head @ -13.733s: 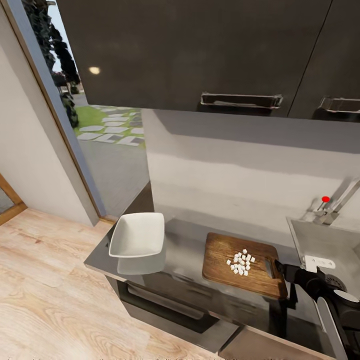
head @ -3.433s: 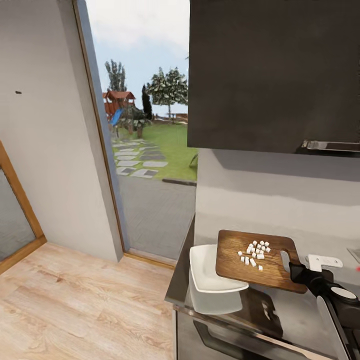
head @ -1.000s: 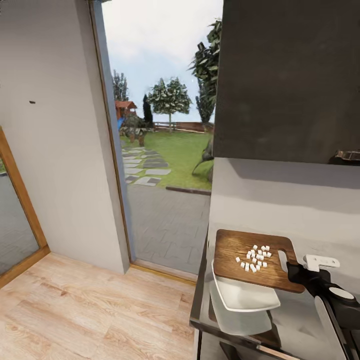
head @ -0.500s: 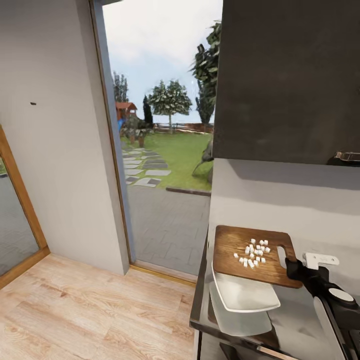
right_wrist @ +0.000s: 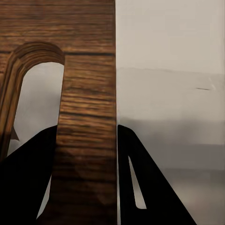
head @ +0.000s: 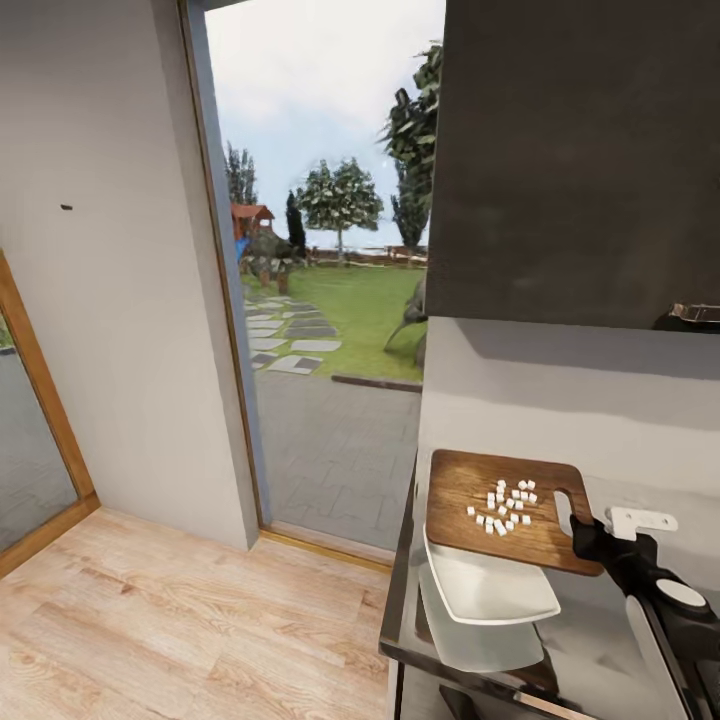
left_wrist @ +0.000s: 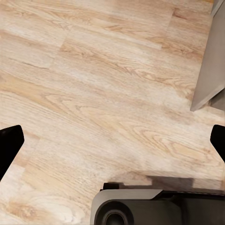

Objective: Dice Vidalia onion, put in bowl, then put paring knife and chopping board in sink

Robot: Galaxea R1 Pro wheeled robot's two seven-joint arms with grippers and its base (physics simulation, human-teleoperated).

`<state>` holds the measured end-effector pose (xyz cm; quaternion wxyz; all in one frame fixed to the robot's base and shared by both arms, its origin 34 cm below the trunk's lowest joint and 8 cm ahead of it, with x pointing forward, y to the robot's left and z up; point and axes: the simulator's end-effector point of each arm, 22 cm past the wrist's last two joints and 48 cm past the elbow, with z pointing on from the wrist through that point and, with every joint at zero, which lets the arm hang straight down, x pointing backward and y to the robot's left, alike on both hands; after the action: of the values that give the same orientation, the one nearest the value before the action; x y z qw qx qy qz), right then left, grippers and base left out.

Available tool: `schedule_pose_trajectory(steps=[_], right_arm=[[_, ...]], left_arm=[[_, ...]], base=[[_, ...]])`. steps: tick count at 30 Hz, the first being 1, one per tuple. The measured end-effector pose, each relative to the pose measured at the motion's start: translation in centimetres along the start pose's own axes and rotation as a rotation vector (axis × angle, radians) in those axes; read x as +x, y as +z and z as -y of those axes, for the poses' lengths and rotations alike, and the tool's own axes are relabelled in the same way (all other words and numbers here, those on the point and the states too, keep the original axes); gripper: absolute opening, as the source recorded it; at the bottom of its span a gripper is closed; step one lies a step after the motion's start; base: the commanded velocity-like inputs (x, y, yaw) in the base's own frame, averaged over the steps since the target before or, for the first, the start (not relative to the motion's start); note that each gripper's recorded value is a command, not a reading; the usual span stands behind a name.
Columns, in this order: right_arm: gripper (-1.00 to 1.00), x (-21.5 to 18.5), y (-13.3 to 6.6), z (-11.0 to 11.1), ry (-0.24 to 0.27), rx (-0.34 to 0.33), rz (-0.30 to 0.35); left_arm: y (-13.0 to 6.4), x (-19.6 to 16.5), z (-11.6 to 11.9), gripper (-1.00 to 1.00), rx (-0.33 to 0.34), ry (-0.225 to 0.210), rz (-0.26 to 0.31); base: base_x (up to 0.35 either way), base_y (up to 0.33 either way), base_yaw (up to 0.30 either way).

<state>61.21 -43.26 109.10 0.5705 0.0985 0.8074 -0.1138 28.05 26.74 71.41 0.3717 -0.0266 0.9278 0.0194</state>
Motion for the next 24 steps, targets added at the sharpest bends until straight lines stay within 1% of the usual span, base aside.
schedule_pose_trajectory(steps=[3,8,14,18,24], right_arm=[[-1.00,-0.1,0.3,0.1,0.002,0.001,0.028],[-1.00,0.0,0.6,0.1,0.005,0.002,0.050],[-1.00,0.4,1.0,0.3,0.008,0.005,0.064],[-1.00,0.7,1.1,0.4,0.007,0.006,0.058],[-1.00,0.8,1.4,0.5,0.010,0.009,0.087]], left_arm=[[0.0,0.0,0.0,1.00,0.000,0.000,0.000],[0.0,0.0,0.0,1.00,0.000,0.000,0.000],[0.0,0.0,0.0,1.00,0.000,0.000,0.000],[0.0,0.0,0.0,1.00,0.000,0.000,0.000],[0.0,0.0,0.0,1.00,0.000,0.000,0.000]], base=[[0.000,0.000,0.000],[0.000,0.000,0.000],[0.000,0.000,0.000],[0.000,0.000,0.000],[0.000,0.000,0.000]])
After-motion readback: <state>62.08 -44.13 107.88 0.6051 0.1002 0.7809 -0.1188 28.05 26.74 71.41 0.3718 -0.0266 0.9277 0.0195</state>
